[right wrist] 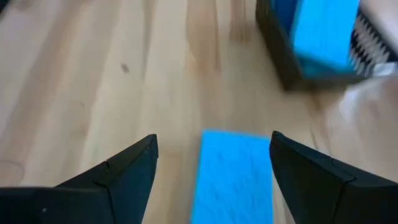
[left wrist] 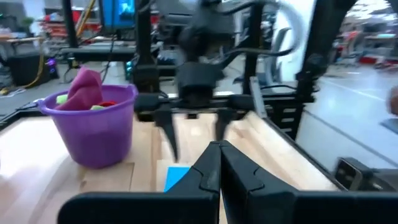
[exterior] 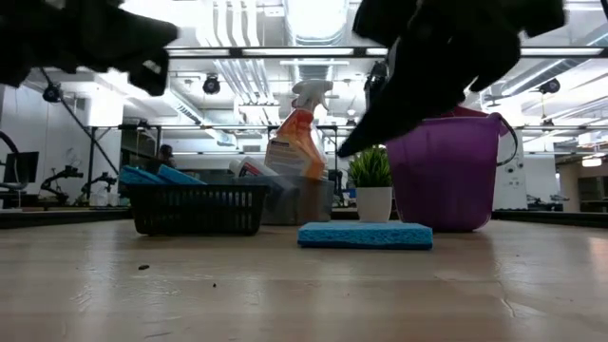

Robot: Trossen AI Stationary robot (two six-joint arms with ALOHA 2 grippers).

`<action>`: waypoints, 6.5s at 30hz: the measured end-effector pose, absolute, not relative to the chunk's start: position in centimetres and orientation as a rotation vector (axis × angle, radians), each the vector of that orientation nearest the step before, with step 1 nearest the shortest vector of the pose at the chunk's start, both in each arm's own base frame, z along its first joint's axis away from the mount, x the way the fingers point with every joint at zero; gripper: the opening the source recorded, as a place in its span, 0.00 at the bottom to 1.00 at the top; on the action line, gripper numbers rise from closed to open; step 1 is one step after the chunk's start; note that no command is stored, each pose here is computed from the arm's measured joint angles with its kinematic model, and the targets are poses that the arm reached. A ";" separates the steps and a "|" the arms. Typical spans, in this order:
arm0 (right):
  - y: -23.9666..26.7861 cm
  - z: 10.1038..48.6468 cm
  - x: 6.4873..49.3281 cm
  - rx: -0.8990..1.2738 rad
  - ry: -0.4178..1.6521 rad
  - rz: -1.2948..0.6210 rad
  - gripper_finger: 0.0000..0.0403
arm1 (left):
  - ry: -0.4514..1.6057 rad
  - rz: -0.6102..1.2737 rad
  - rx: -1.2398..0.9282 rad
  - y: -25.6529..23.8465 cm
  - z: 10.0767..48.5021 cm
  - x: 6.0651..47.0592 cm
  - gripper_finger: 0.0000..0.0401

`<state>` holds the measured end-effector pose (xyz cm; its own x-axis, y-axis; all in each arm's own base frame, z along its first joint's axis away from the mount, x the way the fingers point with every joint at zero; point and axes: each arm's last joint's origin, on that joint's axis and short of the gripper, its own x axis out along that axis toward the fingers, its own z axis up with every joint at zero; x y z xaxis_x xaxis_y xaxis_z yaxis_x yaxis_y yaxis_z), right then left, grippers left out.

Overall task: Pick & Place Kitchen Items
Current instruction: Put the blue sponge into the black basket, then return to Home Position

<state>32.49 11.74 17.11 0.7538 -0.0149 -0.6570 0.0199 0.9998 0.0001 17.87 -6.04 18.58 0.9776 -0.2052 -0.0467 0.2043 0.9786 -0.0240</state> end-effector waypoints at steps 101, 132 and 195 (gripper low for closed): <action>3.5 17.1 47.2 -0.079 0.814 -0.140 0.58 | -0.128 -0.183 0.012 -4.3 18.5 13.2 0.01; 14.8 28.4 44.0 -0.247 -0.085 0.407 0.77 | -0.089 -0.185 -0.047 -4.3 18.1 13.2 0.01; 4.9 18.8 11.9 -0.040 -0.082 0.357 0.77 | 0.018 -0.198 -0.073 -3.1 16.5 9.9 0.01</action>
